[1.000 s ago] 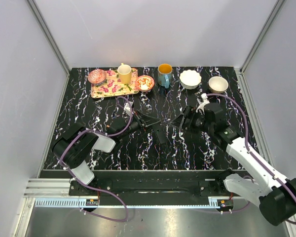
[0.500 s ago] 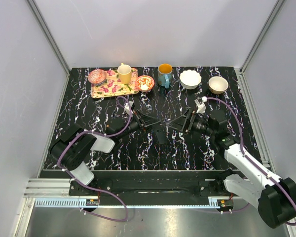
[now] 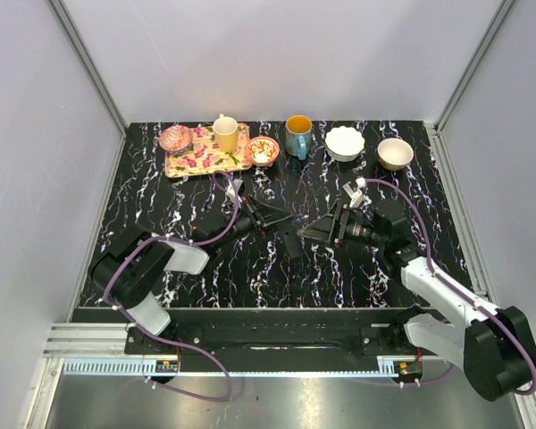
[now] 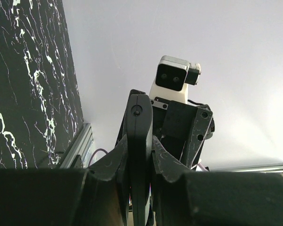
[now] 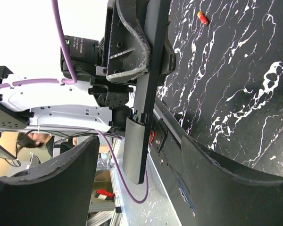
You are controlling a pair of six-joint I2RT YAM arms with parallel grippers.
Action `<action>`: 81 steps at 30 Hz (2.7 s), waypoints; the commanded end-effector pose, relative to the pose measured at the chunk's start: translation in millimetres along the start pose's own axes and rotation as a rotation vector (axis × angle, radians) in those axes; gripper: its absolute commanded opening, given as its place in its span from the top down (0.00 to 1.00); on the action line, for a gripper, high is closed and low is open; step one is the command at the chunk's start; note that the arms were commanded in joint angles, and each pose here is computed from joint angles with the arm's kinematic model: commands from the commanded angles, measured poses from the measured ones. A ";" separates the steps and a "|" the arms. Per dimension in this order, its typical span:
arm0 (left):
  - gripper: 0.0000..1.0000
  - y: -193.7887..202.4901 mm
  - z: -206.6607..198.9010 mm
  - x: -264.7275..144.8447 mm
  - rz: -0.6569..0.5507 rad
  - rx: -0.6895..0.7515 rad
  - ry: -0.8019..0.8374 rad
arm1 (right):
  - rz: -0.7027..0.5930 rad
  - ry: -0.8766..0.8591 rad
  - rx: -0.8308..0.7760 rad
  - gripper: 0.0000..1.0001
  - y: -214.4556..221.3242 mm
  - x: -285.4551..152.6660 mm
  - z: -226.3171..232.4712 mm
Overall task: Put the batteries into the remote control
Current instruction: Load the battery cover into the remote control.
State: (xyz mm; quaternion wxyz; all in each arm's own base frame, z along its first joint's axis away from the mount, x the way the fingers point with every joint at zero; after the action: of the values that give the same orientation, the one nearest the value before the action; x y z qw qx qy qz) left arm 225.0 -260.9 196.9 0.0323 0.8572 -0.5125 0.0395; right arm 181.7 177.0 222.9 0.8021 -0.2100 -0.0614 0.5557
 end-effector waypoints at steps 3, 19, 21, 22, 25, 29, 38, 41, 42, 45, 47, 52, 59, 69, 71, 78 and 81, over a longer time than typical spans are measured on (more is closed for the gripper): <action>1.00 0.7 -42.2 3.3 0.020 0.092 0.212 | 0.063 -0.104 -0.020 0.26 0.7 1.2 7.5; 1.00 3.3 -42.7 6.9 0.026 0.099 0.207 | 0.139 -0.087 0.013 0.38 3.7 9.0 0.6; 1.00 3.6 -43.5 6.6 0.027 0.099 0.208 | 0.150 -0.085 0.015 0.40 5.0 10.8 0.1; 1.00 3.3 -44.0 6.9 0.026 0.100 0.210 | 0.149 -0.082 0.016 0.40 4.9 11.5 -0.5; 1.00 3.7 -43.7 7.4 0.027 0.100 0.207 | 0.155 -0.082 0.019 0.43 5.1 14.3 -0.1; 1.00 4.8 -43.4 7.6 0.032 0.099 0.206 | 0.163 -0.076 0.025 0.46 5.2 18.3 -0.1; 1.00 6.6 -43.9 6.5 0.035 0.105 0.203 | 0.178 -0.053 0.032 0.53 5.5 24.1 -1.2; 1.00 7.2 -42.5 5.8 0.038 0.107 0.192 | 0.183 -0.035 0.027 0.55 5.2 24.4 -1.7; 1.00 7.1 -42.2 5.3 0.039 0.111 0.189 | 0.186 -0.030 0.021 0.56 5.8 24.5 -2.4; 1.00 7.6 -42.4 5.4 0.046 0.119 0.181 | 0.196 -0.004 0.020 0.58 6.2 24.7 -4.3; 1.00 7.9 -42.9 5.3 0.048 0.121 0.178 | 0.199 0.004 0.021 0.59 6.6 24.8 -4.7; 1.00 9.0 -43.8 4.5 0.057 0.128 0.174 | 0.200 0.026 0.021 0.62 6.9 25.3 -6.1; 1.00 10.8 -45.2 1.9 0.064 0.133 0.176 | 0.201 0.035 0.033 0.78 5.9 27.3 -7.9; 1.00 14.2 -44.5 -0.4 0.084 0.143 0.168 | 0.190 0.041 0.046 1.00 3.4 30.1 -8.0; 1.00 16.5 -43.4 -1.8 0.096 0.143 0.165 | 0.182 0.044 0.048 1.00 2.7 30.4 -7.8; 1.00 26.3 -43.4 -4.4 0.139 0.157 0.170 | 0.125 0.068 0.058 1.00 -3.7 33.8 -7.9; 1.00 35.7 -46.3 -6.8 0.166 0.168 0.183 | 0.092 0.081 0.065 1.00 -8.9 37.0 -7.7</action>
State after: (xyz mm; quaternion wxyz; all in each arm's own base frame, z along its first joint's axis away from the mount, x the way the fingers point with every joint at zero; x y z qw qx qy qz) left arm 220.8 -264.5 201.7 -0.0100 0.8492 -0.5237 0.0667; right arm 184.4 201.1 212.1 0.7432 -0.1856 -0.0157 0.6426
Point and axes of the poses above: each gripper's point midway between its finger pads, its own x axis out along the fingers, its own z axis along the line the jaws close on, y = z × x, the point moved 8 cm from there along -x, back along the fingers, and after that the axes turned 2 degrees about -x, right-handed, at the moved point
